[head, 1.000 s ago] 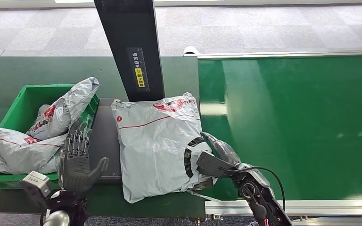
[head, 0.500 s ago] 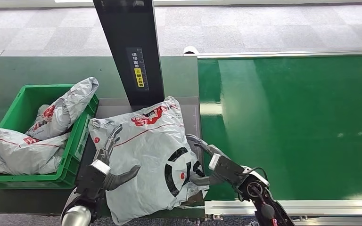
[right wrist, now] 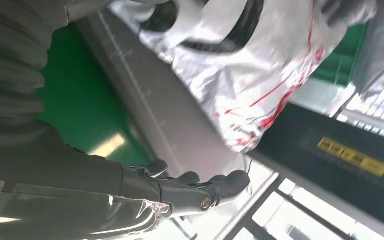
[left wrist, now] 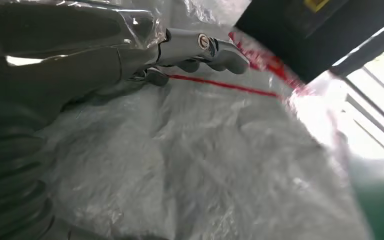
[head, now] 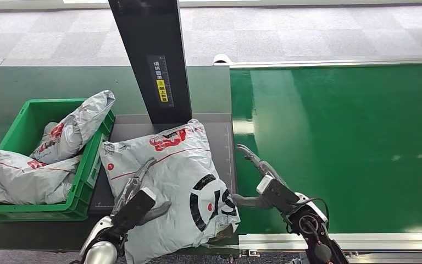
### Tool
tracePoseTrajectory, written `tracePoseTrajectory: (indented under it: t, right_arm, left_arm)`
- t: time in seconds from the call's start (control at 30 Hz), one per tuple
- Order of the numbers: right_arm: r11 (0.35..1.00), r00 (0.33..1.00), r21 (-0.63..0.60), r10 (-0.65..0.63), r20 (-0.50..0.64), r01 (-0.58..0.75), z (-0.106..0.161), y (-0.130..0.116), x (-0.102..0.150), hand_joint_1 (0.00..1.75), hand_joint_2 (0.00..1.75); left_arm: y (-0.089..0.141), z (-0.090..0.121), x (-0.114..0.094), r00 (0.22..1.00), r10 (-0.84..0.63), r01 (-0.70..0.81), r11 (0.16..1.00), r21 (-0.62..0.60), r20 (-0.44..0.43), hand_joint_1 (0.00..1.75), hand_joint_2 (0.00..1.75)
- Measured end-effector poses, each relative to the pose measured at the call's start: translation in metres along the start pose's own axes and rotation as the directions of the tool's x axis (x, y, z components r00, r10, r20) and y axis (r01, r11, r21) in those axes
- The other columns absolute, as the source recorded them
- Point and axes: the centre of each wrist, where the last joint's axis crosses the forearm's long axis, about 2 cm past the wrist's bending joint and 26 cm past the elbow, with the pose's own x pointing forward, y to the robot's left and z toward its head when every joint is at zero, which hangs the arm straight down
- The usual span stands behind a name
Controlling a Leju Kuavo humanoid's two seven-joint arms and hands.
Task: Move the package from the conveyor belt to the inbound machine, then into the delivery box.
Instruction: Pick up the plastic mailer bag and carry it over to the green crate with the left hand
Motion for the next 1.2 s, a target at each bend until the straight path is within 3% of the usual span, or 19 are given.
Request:
tracePoseTrajectory:
  t: [0.17, 0.3, 0.33, 0.43, 0.47, 0.8, 1.03, 1.2]
  right_arm:
    - [0.999, 1.000, -0.041, 0.025, -0.012, -0.025, -0.003, -0.002, 0.004, 0.00, 1.75]
    - [0.999, 0.999, -0.042, 0.030, -0.012, -0.030, -0.005, 0.000, 0.006, 0.00, 1.75]
    - [0.999, 0.999, -0.041, 0.030, -0.011, -0.030, -0.006, 0.001, 0.006, 0.00, 1.75]
    - [0.999, 1.000, -0.045, 0.030, -0.009, -0.031, -0.008, 0.002, 0.007, 0.00, 1.75]
    - [0.998, 0.999, -0.047, 0.030, -0.009, -0.031, -0.008, 0.003, 0.007, 0.00, 1.75]
    - [0.997, 1.000, -0.075, 0.022, -0.020, -0.024, 0.004, 0.007, 0.008, 0.00, 1.75]
    - [0.996, 0.999, -0.084, 0.018, -0.027, -0.021, 0.008, 0.006, 0.008, 0.00, 1.75]
    - [0.996, 0.999, -0.089, 0.020, -0.028, -0.022, 0.009, 0.005, 0.008, 0.00, 1.75]
  left_arm:
    - [-0.006, -0.003, -0.004, 0.958, -0.224, 0.219, 0.975, -0.048, -0.180, 0.00, 1.75]
    - [-0.010, -0.009, -0.005, 0.905, -0.346, 0.318, 0.937, -0.145, -0.248, 0.00, 1.75]
    - [-0.010, -0.012, -0.005, 0.897, -0.363, 0.329, 0.929, -0.167, -0.252, 0.17, 1.75]
    - [-0.013, -0.016, -0.006, 0.890, -0.382, 0.341, 0.920, -0.195, -0.247, 1.42, 1.75]
    - [-0.014, -0.016, -0.006, 0.895, -0.376, 0.337, 0.922, -0.188, -0.239, 1.66, 1.75]
    - [-0.015, -0.014, -0.008, 0.938, -0.294, 0.279, 0.955, -0.102, -0.185, 1.75, 1.75]
    - [-0.012, -0.009, -0.007, 0.979, -0.195, 0.200, 0.977, 0.070, -0.065, 1.75, 1.75]
    - [-0.012, -0.006, -0.007, 0.981, -0.188, 0.191, 0.976, 0.107, -0.041, 1.75, 1.75]
